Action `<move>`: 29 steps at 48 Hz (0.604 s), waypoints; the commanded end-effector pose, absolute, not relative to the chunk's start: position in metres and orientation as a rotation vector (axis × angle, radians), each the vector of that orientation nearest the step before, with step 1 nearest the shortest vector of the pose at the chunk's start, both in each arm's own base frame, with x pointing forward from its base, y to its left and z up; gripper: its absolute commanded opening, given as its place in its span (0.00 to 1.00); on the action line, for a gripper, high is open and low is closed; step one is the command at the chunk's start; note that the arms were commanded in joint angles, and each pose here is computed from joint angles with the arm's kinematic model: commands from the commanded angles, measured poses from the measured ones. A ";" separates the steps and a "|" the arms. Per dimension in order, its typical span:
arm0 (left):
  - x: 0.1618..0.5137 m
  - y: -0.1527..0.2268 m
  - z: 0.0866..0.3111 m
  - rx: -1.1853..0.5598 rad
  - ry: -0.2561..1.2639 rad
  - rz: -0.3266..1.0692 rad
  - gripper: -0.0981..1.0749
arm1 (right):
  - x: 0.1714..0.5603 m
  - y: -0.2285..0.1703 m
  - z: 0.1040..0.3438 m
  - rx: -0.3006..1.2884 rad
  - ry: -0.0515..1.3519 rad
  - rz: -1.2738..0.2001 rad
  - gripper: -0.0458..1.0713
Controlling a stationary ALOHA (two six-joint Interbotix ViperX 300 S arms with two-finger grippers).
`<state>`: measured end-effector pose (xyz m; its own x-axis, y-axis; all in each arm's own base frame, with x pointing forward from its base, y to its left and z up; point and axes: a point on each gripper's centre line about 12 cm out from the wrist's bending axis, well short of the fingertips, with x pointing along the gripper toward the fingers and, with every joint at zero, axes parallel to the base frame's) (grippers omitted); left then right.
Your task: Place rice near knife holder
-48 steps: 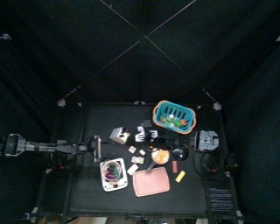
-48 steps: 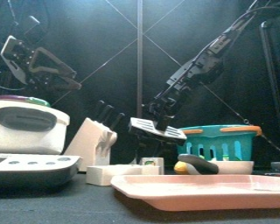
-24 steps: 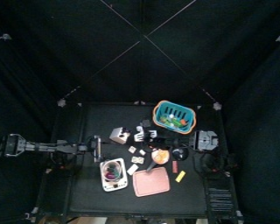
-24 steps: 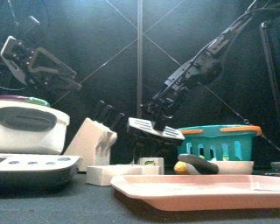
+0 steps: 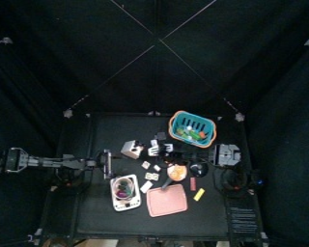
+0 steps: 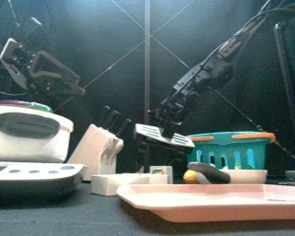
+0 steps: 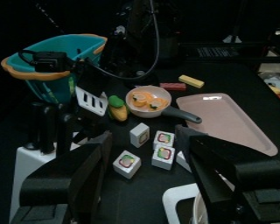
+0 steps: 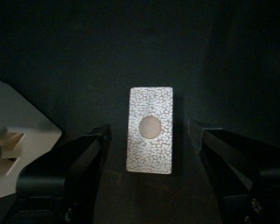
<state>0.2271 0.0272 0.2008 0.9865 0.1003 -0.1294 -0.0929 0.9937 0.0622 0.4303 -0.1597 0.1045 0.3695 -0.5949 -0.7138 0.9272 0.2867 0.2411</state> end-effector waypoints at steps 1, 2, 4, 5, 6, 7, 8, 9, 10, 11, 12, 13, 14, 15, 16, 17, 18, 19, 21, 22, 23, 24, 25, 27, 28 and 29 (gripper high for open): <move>0.229 0.028 0.205 0.056 0.117 0.098 0.88 | 0.435 -0.162 0.120 0.718 0.515 -1.078 0.93; 0.229 0.028 0.205 0.057 0.119 0.097 0.88 | 0.435 -0.162 0.120 0.719 0.515 -1.076 0.93; 0.229 0.027 0.205 0.056 0.119 0.097 0.88 | 0.435 -0.162 0.120 0.719 0.515 -1.076 0.93; 0.229 0.028 0.205 0.057 0.119 0.097 0.88 | 0.435 -0.162 0.120 0.718 0.515 -1.078 0.93; 0.229 0.028 0.205 0.056 0.117 0.098 0.88 | 0.435 -0.162 0.120 0.718 0.515 -1.078 0.93; 0.230 0.027 0.205 0.057 0.119 0.096 0.88 | 0.435 -0.162 0.121 0.719 0.513 -1.077 0.93; 0.229 0.028 0.205 0.056 0.119 0.098 0.88 | 0.435 -0.162 0.120 0.718 0.515 -1.078 0.93; 0.229 0.028 0.205 0.057 0.119 0.097 0.88 | 0.435 -0.162 0.120 0.718 0.515 -1.078 0.93; 0.229 0.028 0.205 0.056 0.119 0.098 0.88 | 0.435 -0.162 0.121 0.719 0.513 -1.077 0.93; 0.229 0.028 0.205 0.056 0.121 0.098 0.88 | 0.435 -0.162 0.121 0.719 0.513 -1.077 0.93; 0.229 0.027 0.205 0.057 0.119 0.096 0.88 | 0.436 -0.162 0.121 0.720 0.513 -1.076 0.93; 0.229 0.028 0.205 0.056 0.119 0.098 0.88 | 0.436 -0.162 0.121 0.720 0.513 -1.076 0.93; 0.229 0.028 0.204 0.057 0.121 0.097 0.88 | 0.436 -0.162 0.121 0.720 0.512 -1.075 0.93; 0.230 0.027 0.205 0.056 0.119 0.097 0.88 | 0.436 -0.162 0.121 0.719 0.512 -1.077 0.93; 0.229 0.028 0.205 0.056 0.121 0.098 0.88 | 0.436 -0.162 0.121 0.719 0.512 -1.077 0.93; 0.229 0.028 0.205 0.057 0.119 0.097 0.88 | 0.436 -0.162 0.121 0.720 0.512 -1.075 0.93; 0.229 0.028 0.205 0.057 0.119 0.097 0.88 | 0.436 -0.162 0.122 0.718 0.510 -1.076 0.93; 0.229 0.027 0.205 0.056 0.117 0.097 0.88 | 0.436 -0.162 0.122 0.718 0.510 -1.076 0.93; 0.230 0.027 0.205 0.057 0.119 0.096 0.88 | 0.436 -0.162 0.122 0.719 0.510 -1.074 0.93; 0.229 0.028 0.205 0.056 0.119 0.098 0.88 | 0.436 -0.162 0.122 0.718 0.510 -1.076 0.93; 0.229 0.028 0.205 0.057 0.119 0.097 0.88 | 0.436 -0.162 0.122 0.720 0.510 -1.076 0.93; 0.230 0.027 0.204 0.057 0.121 0.096 0.88 | 0.436 -0.162 0.122 0.720 0.510 -1.075 0.93; 0.230 0.027 0.205 0.056 0.119 0.097 0.88 | 0.436 -0.162 0.121 0.720 0.512 -1.075 0.93; 0.229 0.028 0.205 0.056 0.121 0.098 0.88 | 0.436 -0.162 0.121 0.719 0.512 -1.077 0.93; 0.229 0.028 0.205 0.056 0.121 0.098 0.88 | 0.436 -0.162 0.121 0.720 0.512 -1.075 0.93; 0.229 0.027 0.205 0.057 0.118 0.097 0.88 | 0.436 -0.162 0.121 0.719 0.512 -1.077 0.93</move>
<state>0.2271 0.0272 0.2008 0.9865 0.1003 -0.1294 -0.0929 0.9937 0.0622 0.4308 -0.1598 0.1056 0.3717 -0.5954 -0.7123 0.9265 0.2868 0.2437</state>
